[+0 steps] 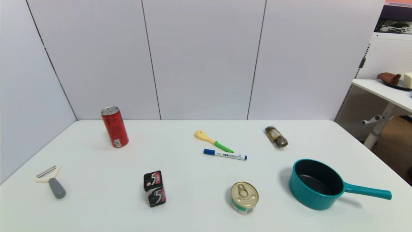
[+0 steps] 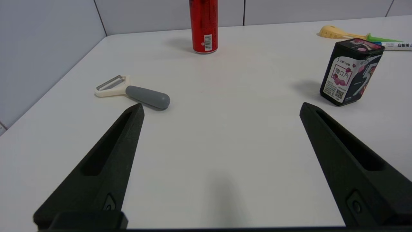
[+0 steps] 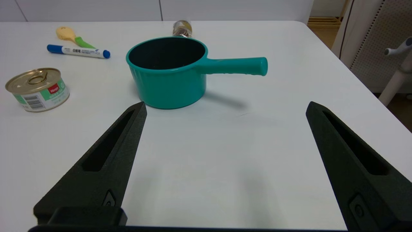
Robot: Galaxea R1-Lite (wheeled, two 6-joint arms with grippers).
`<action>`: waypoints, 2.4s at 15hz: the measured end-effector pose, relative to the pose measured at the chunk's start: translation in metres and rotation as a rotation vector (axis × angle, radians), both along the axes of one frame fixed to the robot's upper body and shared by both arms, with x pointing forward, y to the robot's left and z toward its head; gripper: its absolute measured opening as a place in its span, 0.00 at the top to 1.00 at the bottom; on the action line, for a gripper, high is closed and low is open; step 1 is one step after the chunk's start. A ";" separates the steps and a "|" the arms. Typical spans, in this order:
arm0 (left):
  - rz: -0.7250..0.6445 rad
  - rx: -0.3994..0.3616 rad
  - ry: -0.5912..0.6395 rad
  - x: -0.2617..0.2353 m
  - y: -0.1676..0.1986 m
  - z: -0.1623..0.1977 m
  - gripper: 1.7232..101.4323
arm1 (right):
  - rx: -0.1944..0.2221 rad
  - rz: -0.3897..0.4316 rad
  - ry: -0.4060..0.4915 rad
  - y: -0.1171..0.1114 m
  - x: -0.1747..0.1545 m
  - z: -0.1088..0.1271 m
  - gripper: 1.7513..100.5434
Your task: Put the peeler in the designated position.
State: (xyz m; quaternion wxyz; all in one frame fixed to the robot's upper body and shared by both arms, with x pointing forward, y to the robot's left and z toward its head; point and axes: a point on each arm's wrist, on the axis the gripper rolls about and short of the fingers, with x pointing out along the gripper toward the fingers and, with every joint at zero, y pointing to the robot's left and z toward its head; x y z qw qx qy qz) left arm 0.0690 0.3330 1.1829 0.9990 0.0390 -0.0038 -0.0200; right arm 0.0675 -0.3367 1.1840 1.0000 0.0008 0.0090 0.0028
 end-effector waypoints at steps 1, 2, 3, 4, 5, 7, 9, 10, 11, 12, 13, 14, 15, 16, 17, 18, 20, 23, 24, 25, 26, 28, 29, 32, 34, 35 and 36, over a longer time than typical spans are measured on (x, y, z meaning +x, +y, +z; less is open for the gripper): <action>0.000 0.000 0.000 0.000 0.000 0.000 0.04 | 0.000 0.000 0.000 0.000 0.000 0.000 0.03; 0.000 0.000 0.000 0.000 0.000 0.000 0.04 | 0.000 0.000 0.000 0.000 0.000 0.000 0.03; 0.000 0.000 0.000 0.000 0.000 0.000 0.04 | 0.000 0.000 0.000 0.000 0.000 0.000 0.03; 0.000 0.000 0.000 0.000 0.000 0.000 0.04 | 0.000 0.000 0.000 0.000 0.000 0.000 0.03; 0.000 0.000 0.000 0.000 0.000 0.000 0.04 | 0.000 0.000 0.000 0.000 0.000 0.000 0.03; 0.000 0.000 0.000 0.000 0.000 0.000 0.04 | 0.000 0.000 0.000 0.000 0.000 0.000 0.03; 0.000 0.000 0.000 0.000 0.000 0.000 0.04 | 0.000 0.000 0.000 0.000 0.000 0.000 0.03; 0.000 0.000 0.000 0.000 0.000 0.000 0.04 | 0.000 0.000 0.000 0.000 0.000 0.000 0.03; 0.000 0.000 0.000 0.000 0.000 0.000 0.04 | 0.000 0.000 0.000 0.000 0.000 0.000 0.03; 0.000 0.000 0.000 0.000 0.000 0.000 0.04 | 0.000 0.000 0.000 0.000 0.000 0.000 0.03; 0.000 0.000 0.001 0.000 0.000 0.000 0.04 | 0.000 0.000 0.000 0.000 0.000 0.000 0.03; 0.000 0.001 0.004 0.000 0.000 0.000 0.04 | 0.000 0.000 0.000 0.000 0.000 0.000 0.03; -0.001 0.002 0.011 0.001 0.000 0.001 0.04 | 0.000 0.000 0.000 0.000 0.000 0.000 0.03; 0.000 0.002 0.028 0.002 0.000 0.004 0.04 | 0.000 0.000 0.000 0.000 0.000 0.000 0.03; 0.000 0.002 0.031 0.003 0.000 0.014 0.04 | 0.000 0.000 0.000 0.000 0.000 0.000 0.03; 0.000 -0.002 0.036 0.005 0.000 0.029 0.04 | 0.000 0.001 0.000 0.000 0.000 0.000 0.03; -0.001 -0.020 0.020 0.011 0.000 0.073 0.04 | 0.000 0.001 0.000 0.000 0.000 0.000 0.03; -0.001 -0.069 -0.016 0.029 0.000 0.154 0.04 | 0.000 0.000 0.000 0.000 0.000 0.000 0.03; -0.001 -0.086 -0.026 0.037 0.000 0.180 0.04 | 0.000 0.001 0.000 0.000 0.000 0.000 0.03; 0.004 -0.102 -0.028 0.047 0.000 0.205 0.04 | 0.000 0.000 0.000 0.000 0.000 0.000 0.03; 0.019 -0.114 -0.033 0.060 0.000 0.230 0.04 | 0.000 0.000 0.000 0.000 0.000 0.000 0.03; 0.078 -0.112 -0.026 0.088 0.005 0.270 0.04 | 0.000 0.000 0.000 0.000 0.000 0.000 0.03; 0.113 -0.098 -0.003 0.105 0.009 0.284 0.04 | 0.000 0.000 0.000 0.000 0.000 0.000 0.03; 0.180 0.008 0.107 0.156 0.025 0.300 0.04 | 0.000 0.000 0.000 0.000 0.000 0.000 0.03; 0.151 0.159 0.175 0.182 0.035 0.296 0.04 | 0.000 0.000 0.000 0.000 0.000 0.000 0.03; 0.106 0.233 0.203 0.191 0.040 0.292 0.04 | 0.000 0.000 0.000 0.000 0.000 0.000 0.03; 0.057 0.302 0.231 0.199 0.043 0.287 0.04 | 0.000 0.001 0.000 0.000 0.000 0.000 0.03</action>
